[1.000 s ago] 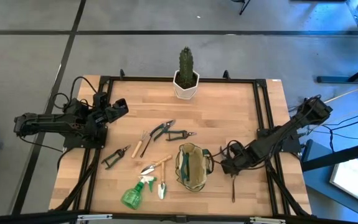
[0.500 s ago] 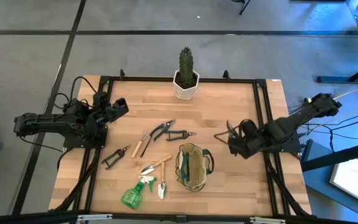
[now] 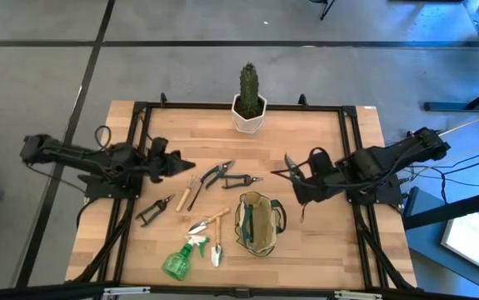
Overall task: Pick & Place Garden tools in Gardening bag
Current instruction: Put the bottom green shears into the green gardening bag
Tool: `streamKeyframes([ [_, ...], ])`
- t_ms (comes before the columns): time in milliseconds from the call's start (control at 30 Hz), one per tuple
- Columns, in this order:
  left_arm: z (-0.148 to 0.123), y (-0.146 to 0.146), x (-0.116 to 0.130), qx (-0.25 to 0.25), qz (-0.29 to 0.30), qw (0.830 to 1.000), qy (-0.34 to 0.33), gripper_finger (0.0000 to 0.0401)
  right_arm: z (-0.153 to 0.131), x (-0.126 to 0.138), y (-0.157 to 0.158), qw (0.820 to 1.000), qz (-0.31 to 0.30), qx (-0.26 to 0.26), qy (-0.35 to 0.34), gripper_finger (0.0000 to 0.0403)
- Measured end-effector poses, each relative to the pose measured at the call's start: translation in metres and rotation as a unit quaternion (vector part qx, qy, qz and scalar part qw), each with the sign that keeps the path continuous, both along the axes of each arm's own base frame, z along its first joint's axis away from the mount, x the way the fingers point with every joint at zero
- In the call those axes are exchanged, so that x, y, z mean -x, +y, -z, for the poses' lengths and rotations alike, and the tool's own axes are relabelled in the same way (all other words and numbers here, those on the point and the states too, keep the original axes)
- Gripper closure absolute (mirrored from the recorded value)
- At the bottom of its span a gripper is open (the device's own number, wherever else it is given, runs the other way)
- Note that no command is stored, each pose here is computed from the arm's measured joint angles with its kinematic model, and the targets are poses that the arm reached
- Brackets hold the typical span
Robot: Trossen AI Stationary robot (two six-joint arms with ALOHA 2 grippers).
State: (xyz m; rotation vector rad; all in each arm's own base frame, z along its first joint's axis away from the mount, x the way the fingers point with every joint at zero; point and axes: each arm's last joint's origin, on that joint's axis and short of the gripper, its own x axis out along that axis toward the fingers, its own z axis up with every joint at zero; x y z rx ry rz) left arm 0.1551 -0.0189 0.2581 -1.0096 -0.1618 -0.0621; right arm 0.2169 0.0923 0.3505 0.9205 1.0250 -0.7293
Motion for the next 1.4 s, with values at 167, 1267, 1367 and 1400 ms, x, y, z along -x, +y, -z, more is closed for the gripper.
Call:
streamKeyframes([
  [167,-0.015,-0.023,-0.017,0.01,-0.057,0.998,0.025,0.04,-0.016,-0.02,0.011,0.998,-0.06,0.0,-0.013,0.0356],
  [1267,-0.035,-0.095,-0.019,-0.059,0.032,0.997,0.043,0.04,0.026,-0.126,0.101,0.966,0.097,0.141,-0.194,0.0356],
  [1367,-0.034,-0.099,-0.017,-0.061,0.044,0.996,0.047,0.04,0.001,-0.122,0.099,0.969,0.105,0.156,-0.162,0.0356],
  [1400,-0.034,-0.1,-0.016,-0.062,0.047,0.996,0.047,0.04,-0.006,-0.119,0.098,0.97,0.111,0.157,-0.148,0.0356],
])
